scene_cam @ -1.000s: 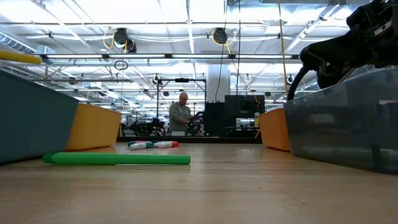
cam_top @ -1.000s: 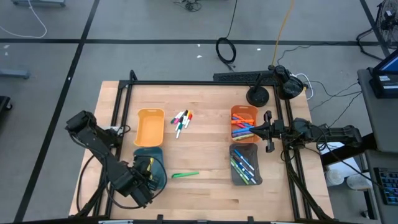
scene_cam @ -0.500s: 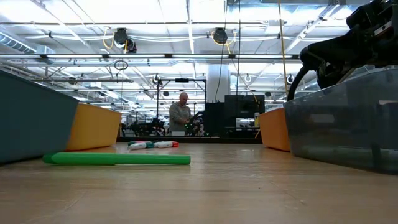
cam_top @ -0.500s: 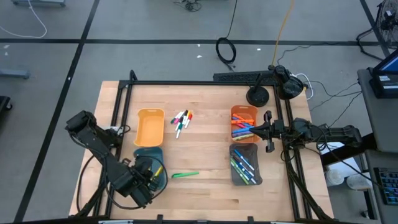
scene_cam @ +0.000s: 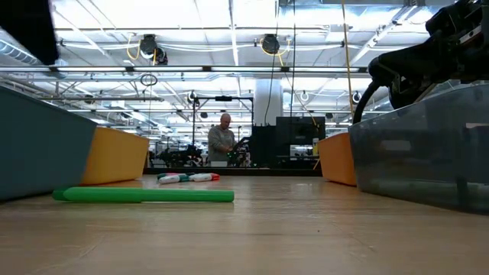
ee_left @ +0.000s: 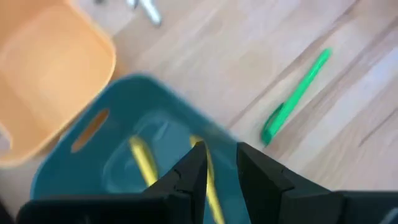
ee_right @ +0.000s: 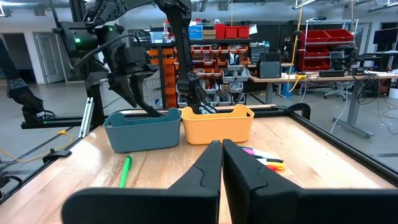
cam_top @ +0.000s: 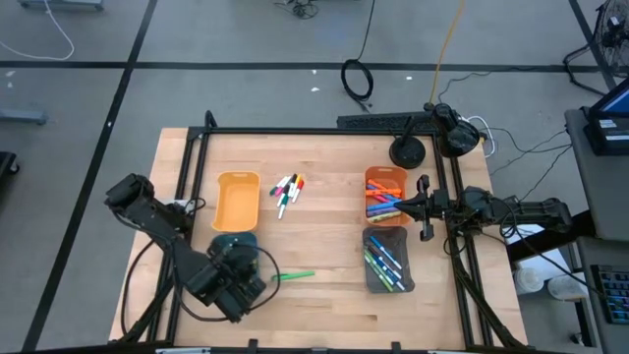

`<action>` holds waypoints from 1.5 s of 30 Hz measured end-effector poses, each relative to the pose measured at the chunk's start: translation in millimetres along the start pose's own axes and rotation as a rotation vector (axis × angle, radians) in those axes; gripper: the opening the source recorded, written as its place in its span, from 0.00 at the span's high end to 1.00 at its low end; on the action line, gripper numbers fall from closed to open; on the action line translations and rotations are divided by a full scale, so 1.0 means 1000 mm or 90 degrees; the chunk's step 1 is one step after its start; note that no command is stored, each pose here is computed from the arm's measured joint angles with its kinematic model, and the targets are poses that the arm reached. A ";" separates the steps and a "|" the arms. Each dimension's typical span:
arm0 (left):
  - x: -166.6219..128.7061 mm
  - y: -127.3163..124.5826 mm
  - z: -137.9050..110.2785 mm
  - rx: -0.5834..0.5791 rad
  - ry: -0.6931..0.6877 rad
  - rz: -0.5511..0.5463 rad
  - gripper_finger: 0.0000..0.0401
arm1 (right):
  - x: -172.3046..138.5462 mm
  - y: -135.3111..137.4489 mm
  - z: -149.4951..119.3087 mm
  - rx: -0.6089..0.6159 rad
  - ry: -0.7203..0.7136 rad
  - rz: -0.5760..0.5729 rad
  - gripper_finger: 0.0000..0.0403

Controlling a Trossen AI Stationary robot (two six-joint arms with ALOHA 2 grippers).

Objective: Pick & Place Markers
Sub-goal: Put the green pen into the blue bin

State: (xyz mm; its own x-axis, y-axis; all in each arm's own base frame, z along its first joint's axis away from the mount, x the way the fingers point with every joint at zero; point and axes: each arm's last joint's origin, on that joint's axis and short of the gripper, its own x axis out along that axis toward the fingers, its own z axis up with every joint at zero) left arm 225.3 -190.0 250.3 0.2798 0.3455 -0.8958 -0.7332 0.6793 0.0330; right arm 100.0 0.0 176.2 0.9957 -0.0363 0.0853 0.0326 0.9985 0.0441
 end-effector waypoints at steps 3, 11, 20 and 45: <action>0.002 -0.004 0.007 0.031 -0.031 -0.017 0.77 | 0.000 0.000 0.000 0.000 0.000 0.000 0.99; 0.011 -0.017 0.028 0.144 -0.069 -0.077 0.77 | 0.000 0.000 0.000 0.000 0.000 0.000 0.99; 0.015 -0.034 0.054 0.264 -0.143 -0.168 0.77 | 0.000 0.000 0.000 0.000 0.000 0.000 0.99; 0.010 -0.055 0.074 0.379 -0.189 -0.338 0.77 | 0.000 0.000 0.000 0.000 0.000 0.000 0.99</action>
State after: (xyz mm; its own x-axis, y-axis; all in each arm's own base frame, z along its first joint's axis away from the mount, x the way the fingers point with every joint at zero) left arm 313.8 -175.8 272.5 0.7066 -0.0159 -0.7074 -0.0336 0.9979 -0.0559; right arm 99.9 0.0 176.3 0.9956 -0.0364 0.0859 0.0326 0.9985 0.0445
